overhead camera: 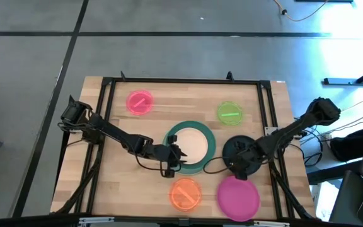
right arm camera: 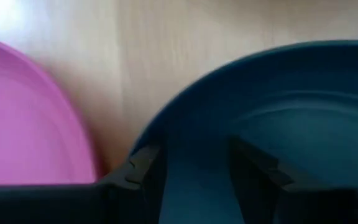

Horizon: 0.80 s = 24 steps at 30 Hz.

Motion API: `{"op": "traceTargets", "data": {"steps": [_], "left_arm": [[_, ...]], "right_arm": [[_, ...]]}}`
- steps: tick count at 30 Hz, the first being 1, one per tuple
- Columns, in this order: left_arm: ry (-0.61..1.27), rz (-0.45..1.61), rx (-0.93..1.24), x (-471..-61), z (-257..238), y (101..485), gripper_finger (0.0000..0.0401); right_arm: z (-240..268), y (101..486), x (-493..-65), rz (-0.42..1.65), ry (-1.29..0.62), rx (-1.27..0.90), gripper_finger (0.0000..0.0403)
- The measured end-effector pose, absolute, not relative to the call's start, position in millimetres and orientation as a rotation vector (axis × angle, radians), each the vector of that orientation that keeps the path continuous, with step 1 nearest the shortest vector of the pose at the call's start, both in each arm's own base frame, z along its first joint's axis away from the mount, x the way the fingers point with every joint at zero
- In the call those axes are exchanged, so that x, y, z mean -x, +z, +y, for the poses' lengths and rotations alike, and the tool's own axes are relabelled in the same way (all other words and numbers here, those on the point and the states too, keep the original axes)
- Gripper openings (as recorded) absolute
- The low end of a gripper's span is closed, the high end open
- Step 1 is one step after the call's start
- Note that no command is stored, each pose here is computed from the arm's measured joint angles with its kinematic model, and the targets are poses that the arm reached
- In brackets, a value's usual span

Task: Stack plastic plates
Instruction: Stack the black plate on top of the white plate

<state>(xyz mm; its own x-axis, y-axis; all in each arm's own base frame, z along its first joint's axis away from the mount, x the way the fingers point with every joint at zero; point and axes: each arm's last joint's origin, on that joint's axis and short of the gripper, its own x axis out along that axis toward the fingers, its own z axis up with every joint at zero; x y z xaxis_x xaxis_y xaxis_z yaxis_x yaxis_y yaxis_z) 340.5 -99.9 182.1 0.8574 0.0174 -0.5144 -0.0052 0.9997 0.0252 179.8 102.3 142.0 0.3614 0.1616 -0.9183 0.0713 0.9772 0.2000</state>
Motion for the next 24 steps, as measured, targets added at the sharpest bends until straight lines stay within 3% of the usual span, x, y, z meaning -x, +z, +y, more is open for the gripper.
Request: {"op": "traceTargets", "data": {"steps": [7,16,20,24], "left_arm": [[0.016,0.541,-0.010,-340.5,-99.9,182.1,0.0105],[0.017,0.541,-0.010,-340.6,-99.5,182.1,0.0105],[0.018,0.541,-0.011,-340.7,-99.3,182.1,0.0105],[0.017,0.541,-0.012,-340.7,-99.3,182.1,0.0105]], "right_arm": [[102.0,136.2,-182.4,1.200,0.006,-0.181,0.0141],[99.9,134.9,-178.9,1.238,0.023,-0.111,0.0008],[99.4,134.9,-177.9,1.252,0.016,-0.107,0.0018],[99.0,139.6,-177.0,1.303,-0.005,-0.085,0.0004]]}}
